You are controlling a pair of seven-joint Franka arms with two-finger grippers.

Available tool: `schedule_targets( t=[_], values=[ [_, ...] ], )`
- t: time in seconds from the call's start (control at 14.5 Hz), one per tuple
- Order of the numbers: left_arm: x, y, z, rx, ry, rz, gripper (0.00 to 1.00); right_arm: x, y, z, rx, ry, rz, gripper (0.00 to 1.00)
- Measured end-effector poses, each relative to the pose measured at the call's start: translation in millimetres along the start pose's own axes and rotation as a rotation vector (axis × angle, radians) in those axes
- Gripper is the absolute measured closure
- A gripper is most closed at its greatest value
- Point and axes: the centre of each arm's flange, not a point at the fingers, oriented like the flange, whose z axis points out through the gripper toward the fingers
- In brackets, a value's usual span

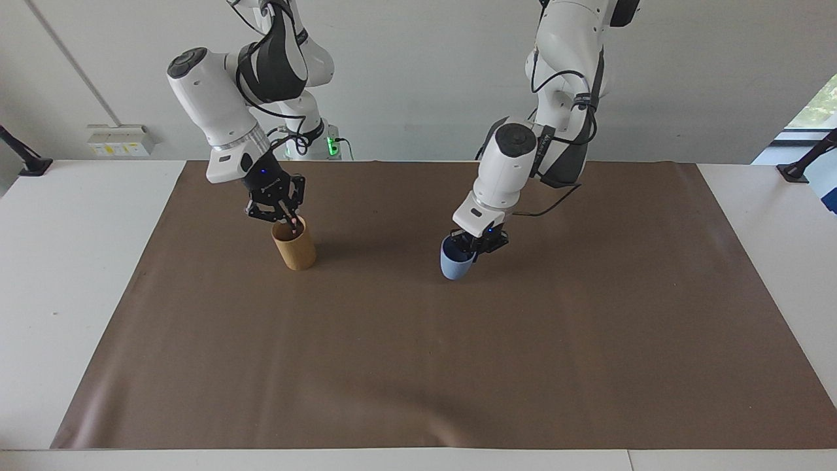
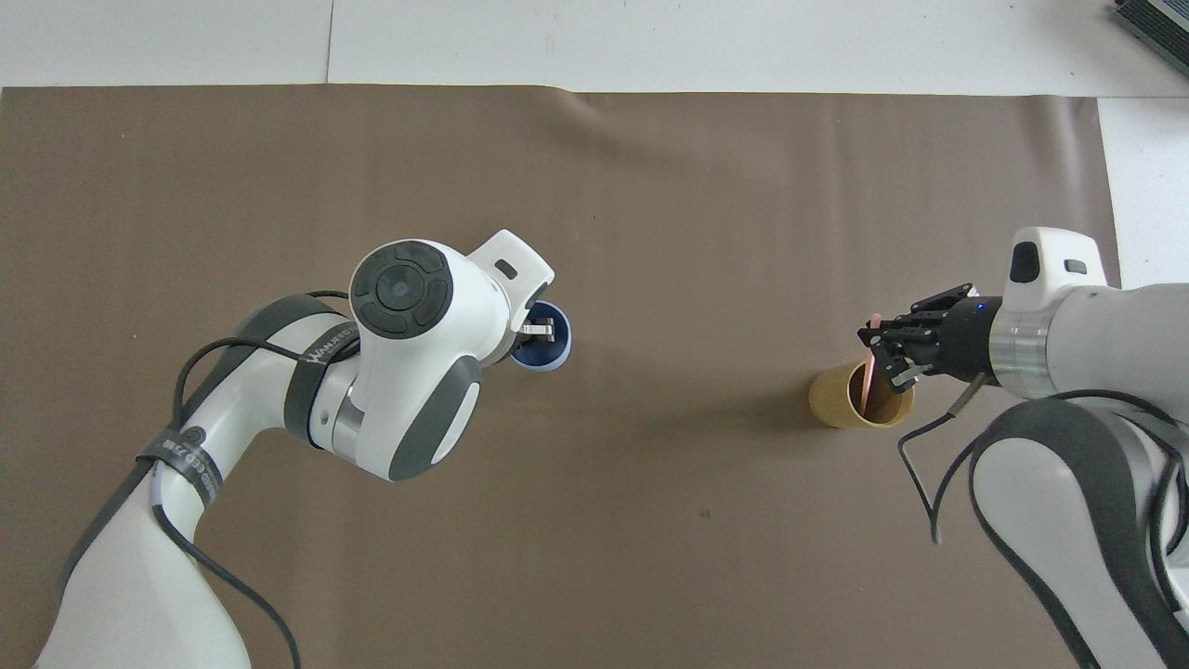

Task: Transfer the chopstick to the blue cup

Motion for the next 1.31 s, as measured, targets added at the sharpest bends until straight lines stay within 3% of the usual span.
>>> schedule_targets(
  t=[0.41,0.55,0.76,1.04,1.31],
  values=[
    [-46.4,63.2,31.8,-0.009,-0.012,-0.007,0.96,8.2,2.1,-76.1,0.043,-0.015,0.04,0.91],
    [-43.2,59.5,34.7,-0.005,-0.013,-0.015,0.81,7.5,4.6,-106.7,0.052,-0.019,0.049,0.91],
    [-31.8,52.5,23.2,-0.014,0.009,-0.024,0.47,11.5,2.1,-143.5,0.052,-0.015,0.097,0.91],
    [-19.6,31.9,-29.7,-0.025,0.032,-0.024,0.03,25.7,-12.9,-157.9,0.044,-0.003,0.172,0.91],
    [-6.5,-31.5,-99.1,0.016,-0.011,0.036,0.0,72.3,-60.2,-145.0,0.024,0.076,0.253,0.91]
  ],
)
